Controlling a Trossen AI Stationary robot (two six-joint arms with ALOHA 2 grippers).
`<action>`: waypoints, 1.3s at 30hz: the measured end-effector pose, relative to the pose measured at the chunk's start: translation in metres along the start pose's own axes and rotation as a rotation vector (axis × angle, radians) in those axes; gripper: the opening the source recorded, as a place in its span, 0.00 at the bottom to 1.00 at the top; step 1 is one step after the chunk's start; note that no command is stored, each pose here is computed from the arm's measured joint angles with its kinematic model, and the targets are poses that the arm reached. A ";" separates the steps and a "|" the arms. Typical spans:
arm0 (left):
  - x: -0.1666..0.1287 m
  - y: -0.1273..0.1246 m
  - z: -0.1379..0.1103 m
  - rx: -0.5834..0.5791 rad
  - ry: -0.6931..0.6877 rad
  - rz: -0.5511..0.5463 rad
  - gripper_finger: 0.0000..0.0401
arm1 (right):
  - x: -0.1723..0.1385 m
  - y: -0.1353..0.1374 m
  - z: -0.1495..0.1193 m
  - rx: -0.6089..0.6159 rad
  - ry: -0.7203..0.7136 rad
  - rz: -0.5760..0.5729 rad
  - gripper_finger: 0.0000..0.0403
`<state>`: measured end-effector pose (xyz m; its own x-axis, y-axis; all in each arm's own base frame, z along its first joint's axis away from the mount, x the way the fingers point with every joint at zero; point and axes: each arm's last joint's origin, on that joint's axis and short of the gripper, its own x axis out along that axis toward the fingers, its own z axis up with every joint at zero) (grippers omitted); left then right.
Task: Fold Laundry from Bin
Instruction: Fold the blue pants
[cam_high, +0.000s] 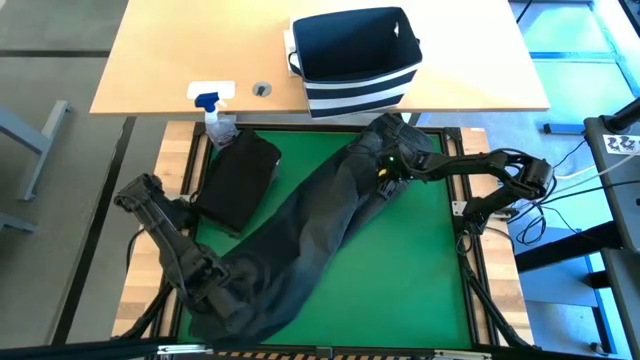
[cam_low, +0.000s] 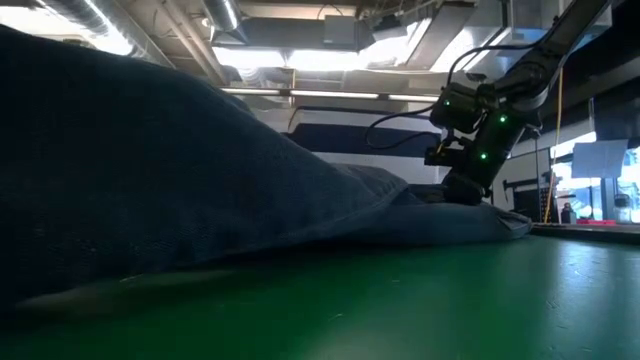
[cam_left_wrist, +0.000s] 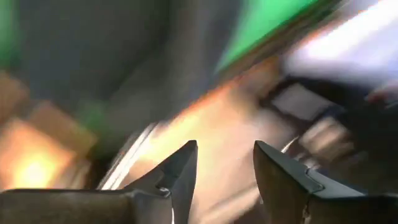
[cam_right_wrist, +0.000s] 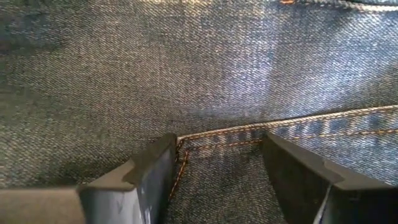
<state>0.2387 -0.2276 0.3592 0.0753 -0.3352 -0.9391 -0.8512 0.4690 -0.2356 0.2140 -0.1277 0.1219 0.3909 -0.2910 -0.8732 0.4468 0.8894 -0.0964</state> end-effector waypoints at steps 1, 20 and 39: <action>-0.002 -0.008 0.004 0.024 -0.114 -0.101 0.38 | 0.000 0.000 0.000 0.000 -0.001 0.005 0.60; 0.183 -0.093 0.046 0.428 -0.094 -0.093 0.37 | 0.000 0.001 0.001 0.002 -0.012 0.017 0.60; 0.229 -0.051 0.057 0.349 -0.156 0.250 0.33 | 0.000 0.001 0.001 0.002 -0.008 0.019 0.60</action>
<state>0.3291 -0.2817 0.1421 -0.0099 -0.0618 -0.9980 -0.6289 0.7763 -0.0418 0.2150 -0.1274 0.1222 0.4059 -0.2774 -0.8708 0.4413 0.8939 -0.0791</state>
